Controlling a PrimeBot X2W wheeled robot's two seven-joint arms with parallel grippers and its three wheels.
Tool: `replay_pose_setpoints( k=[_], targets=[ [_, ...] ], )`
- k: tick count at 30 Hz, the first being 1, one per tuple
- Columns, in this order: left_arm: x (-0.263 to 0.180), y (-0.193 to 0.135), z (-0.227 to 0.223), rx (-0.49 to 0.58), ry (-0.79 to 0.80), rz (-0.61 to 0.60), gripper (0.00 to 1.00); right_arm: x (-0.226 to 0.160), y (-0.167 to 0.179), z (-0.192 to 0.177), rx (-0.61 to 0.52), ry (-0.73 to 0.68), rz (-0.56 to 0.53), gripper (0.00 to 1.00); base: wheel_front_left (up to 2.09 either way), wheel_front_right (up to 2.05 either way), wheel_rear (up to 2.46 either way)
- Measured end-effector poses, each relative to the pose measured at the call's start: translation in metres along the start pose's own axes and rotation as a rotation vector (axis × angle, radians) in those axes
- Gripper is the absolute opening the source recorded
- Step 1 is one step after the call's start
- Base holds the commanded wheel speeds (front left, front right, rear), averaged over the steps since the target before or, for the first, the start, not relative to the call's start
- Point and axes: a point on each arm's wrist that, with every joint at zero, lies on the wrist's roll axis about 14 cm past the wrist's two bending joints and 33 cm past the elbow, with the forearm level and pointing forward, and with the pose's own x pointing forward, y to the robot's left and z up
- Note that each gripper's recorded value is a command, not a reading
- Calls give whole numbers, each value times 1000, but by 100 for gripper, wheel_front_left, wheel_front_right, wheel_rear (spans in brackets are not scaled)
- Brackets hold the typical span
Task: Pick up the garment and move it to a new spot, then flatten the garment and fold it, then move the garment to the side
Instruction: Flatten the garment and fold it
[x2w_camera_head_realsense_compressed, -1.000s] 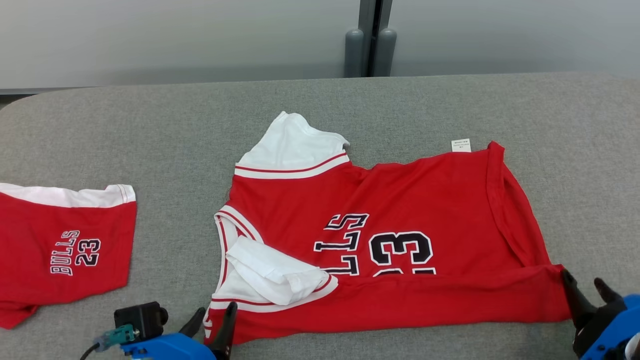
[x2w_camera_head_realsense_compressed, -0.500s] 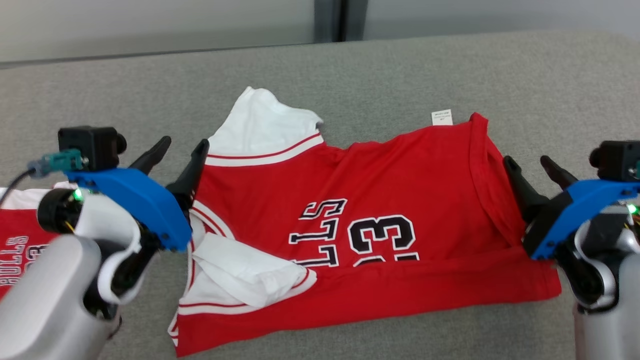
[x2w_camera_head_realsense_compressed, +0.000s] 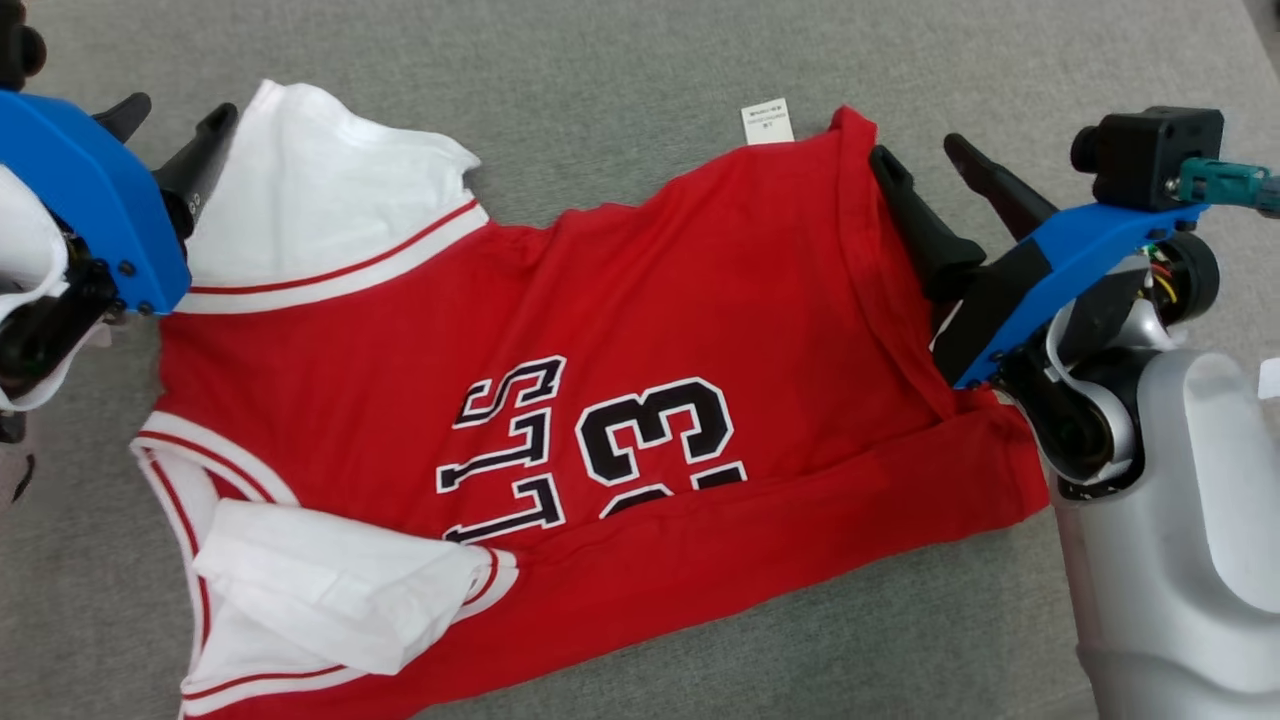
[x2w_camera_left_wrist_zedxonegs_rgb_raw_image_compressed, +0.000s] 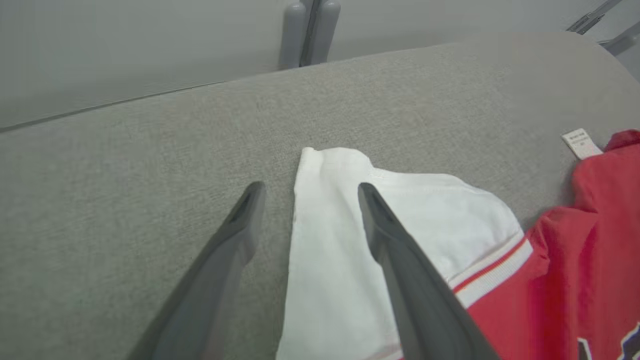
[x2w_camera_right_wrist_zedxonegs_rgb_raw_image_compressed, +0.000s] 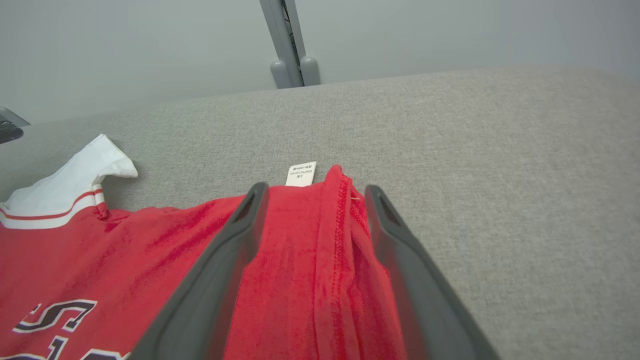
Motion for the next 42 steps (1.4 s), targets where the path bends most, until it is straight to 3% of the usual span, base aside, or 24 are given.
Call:
replay_pose_setpoints(
  k=[7, 18, 19, 20, 24, 28, 38, 42],
  targets=[
    [37, 19, -26, 82, 114, 24, 100, 13, -7, -8, 12, -10, 2, 100, 0, 0, 0],
    [63, 13, -36, 74, 180, -6, 100, 16, -22, -31, 60, 7, -25, 100, 0, 0, 0],
    [64, 12, -38, 67, 195, -12, 72, 16, -22, -31, 59, 6, -25, 100, 0, 0, 0],
    [64, 11, -40, 54, 213, -17, 0, 17, -21, -30, 57, 6, -23, 100, 0, 0, 0],
    [60, 11, -46, 10, 269, -20, 0, 23, -18, -25, 29, 14, -12, 100, 0, 0, 0],
    [55, 16, -39, 27, 225, 5, 0, 34, -10, -14, -48, 52, 2, 100, 0, 0, 0],
    [41, 19, -31, -8, 111, 34, 0, 68, -8, -8, -342, 303, -75, 100, 0, 0, 0],
    [38, 16, -38, -15, 114, 24, 0, 72, -9, -24, -360, 402, -90, 100, 0, 0, 0]
  ],
)
